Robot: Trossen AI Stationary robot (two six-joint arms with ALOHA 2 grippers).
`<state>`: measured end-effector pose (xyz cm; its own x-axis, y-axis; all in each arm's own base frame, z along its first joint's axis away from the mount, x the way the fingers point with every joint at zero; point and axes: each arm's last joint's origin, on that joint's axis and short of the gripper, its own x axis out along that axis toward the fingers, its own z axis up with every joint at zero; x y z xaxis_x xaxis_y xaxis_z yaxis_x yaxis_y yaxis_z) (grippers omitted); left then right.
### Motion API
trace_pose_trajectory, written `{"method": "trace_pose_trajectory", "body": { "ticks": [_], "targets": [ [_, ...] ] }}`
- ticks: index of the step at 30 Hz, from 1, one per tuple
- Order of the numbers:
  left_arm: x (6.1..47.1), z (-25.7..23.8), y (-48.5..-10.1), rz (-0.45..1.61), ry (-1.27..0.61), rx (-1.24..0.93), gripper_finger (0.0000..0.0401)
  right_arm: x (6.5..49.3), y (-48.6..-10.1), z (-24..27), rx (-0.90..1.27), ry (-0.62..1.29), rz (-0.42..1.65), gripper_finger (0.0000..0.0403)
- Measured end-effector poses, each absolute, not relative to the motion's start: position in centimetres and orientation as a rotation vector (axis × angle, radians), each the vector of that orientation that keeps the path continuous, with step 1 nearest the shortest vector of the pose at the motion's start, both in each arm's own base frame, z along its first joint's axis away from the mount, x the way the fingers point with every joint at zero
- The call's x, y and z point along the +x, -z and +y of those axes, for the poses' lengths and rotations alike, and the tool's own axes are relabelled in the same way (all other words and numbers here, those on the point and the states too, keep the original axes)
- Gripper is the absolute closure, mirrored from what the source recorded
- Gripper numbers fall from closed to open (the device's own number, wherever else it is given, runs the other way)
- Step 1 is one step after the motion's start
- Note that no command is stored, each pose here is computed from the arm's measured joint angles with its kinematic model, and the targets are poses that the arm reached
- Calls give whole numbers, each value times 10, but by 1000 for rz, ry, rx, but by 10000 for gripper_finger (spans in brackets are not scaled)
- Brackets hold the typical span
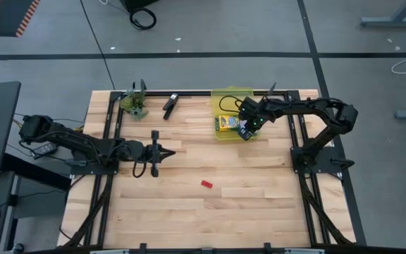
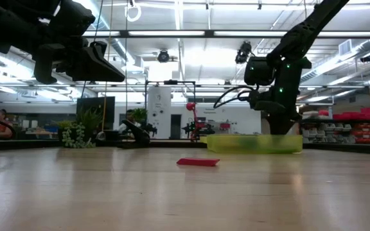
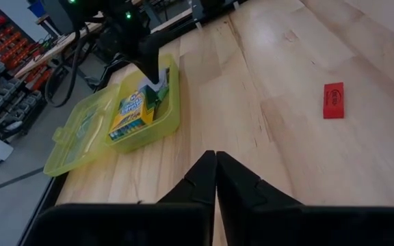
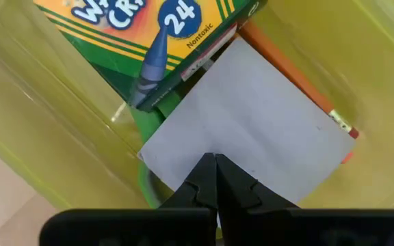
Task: Pack school essentials
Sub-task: Put the blue sticky notes into the yellow supply box, then put the red eraser into the yellow supply box
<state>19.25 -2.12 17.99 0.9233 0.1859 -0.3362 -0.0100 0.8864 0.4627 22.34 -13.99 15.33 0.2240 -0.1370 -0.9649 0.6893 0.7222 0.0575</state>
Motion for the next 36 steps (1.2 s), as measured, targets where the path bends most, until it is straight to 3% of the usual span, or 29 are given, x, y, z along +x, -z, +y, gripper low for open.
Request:
{"method": "trace_pose_trajectory", "body": {
  "ticks": [36],
  "targets": [
    [192,-21,-179,396,-107,437,385,245,-183,-134,505,599,1221,397]
  ]
}}
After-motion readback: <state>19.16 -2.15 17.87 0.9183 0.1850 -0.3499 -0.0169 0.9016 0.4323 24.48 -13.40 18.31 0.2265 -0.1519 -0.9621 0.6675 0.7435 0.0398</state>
